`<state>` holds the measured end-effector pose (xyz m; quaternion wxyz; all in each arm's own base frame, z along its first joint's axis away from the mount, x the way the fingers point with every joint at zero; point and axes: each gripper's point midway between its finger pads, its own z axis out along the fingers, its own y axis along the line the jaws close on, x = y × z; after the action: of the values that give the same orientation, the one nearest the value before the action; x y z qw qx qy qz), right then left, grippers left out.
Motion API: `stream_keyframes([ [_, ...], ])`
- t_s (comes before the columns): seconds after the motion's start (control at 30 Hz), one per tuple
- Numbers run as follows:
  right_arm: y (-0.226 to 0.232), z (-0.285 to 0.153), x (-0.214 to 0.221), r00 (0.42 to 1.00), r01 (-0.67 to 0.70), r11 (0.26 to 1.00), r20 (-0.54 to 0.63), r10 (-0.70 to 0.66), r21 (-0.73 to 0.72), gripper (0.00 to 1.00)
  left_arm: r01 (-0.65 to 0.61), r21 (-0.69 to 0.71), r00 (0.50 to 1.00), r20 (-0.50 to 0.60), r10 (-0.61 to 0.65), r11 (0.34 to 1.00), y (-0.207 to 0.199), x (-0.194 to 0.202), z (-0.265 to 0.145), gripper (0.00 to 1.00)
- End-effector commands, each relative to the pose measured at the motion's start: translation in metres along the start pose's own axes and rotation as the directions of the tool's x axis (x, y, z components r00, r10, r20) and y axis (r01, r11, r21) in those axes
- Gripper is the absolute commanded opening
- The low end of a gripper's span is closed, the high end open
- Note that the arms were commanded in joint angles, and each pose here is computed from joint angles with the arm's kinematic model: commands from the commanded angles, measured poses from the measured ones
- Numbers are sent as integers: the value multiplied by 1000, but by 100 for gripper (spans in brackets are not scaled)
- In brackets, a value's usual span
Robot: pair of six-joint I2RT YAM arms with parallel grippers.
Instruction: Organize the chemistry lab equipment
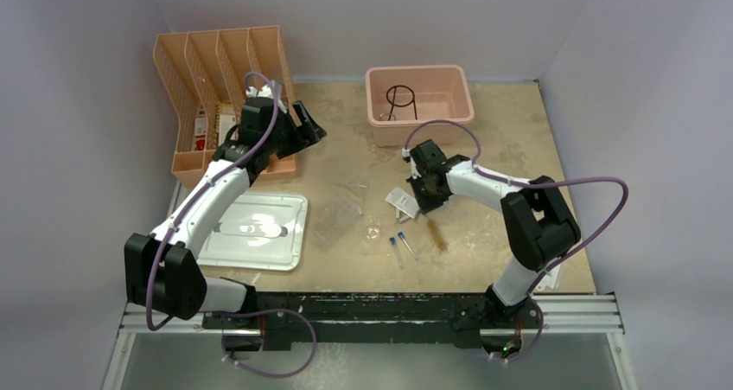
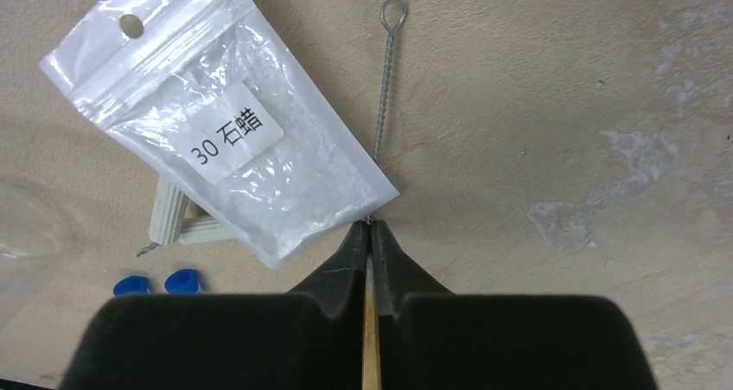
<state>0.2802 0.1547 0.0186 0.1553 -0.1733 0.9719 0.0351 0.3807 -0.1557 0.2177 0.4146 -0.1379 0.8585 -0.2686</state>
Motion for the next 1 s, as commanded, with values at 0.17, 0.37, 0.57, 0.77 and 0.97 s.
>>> stream_keyframes([
  [0.17,-17,-36,-24,996,27,996,87,-34,80,1,4,49,999,42,-6,999,-13,-14,-7,75],
  [0.37,-21,-53,-37,991,31,994,127,-45,107,0,10,61,999,35,-12,998,-16,-14,-4,74],
  [0.57,-32,-80,-62,977,36,984,203,-71,174,0,36,99,999,2,-36,994,-24,-11,1,74],
  [0.77,-22,-127,-112,916,102,985,372,-149,142,0,81,175,996,-56,-72,981,-48,-3,11,74],
  [0.97,24,-163,-138,813,301,953,534,-235,-39,0,142,307,987,-111,-113,941,-97,7,26,75],
])
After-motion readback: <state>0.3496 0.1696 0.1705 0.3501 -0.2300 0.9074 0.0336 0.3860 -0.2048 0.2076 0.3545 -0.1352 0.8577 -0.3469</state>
